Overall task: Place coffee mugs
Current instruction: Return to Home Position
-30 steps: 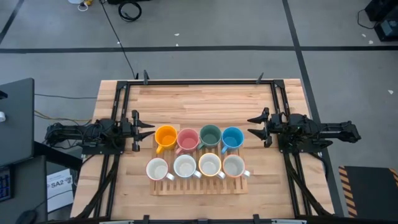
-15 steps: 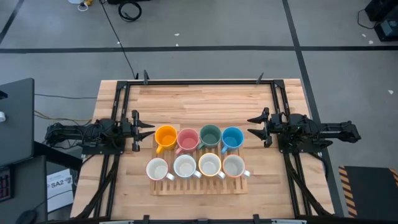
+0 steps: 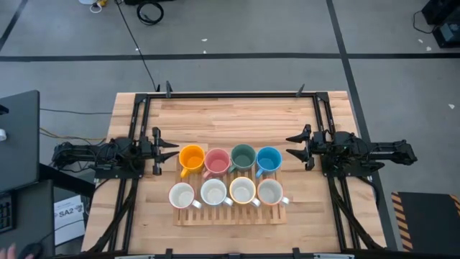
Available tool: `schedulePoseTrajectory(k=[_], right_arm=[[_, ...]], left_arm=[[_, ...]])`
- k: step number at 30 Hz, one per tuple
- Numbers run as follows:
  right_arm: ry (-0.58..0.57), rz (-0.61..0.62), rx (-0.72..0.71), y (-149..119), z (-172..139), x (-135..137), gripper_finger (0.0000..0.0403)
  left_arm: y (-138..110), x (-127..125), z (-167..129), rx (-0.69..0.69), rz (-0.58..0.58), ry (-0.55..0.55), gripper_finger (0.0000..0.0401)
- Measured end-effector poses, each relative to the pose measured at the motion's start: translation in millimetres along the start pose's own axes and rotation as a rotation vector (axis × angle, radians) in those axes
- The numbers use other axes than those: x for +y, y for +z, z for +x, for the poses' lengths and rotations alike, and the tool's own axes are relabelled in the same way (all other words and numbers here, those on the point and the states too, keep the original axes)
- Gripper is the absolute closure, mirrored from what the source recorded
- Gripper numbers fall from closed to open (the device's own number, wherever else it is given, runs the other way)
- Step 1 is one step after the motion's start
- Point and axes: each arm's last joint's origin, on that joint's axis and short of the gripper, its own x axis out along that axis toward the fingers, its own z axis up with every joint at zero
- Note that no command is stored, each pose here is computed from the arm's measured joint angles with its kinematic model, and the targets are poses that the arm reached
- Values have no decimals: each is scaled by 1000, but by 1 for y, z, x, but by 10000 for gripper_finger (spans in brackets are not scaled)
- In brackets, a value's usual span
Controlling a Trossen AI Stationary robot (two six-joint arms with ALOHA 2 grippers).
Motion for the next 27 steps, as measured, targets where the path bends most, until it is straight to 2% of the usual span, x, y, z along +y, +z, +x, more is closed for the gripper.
schedulePoseTrajectory(k=[27], right_arm=[[0, 0, 0, 0, 0, 0, 164]], left_arm=[[2, 0, 0, -21, -4, 3, 287]])
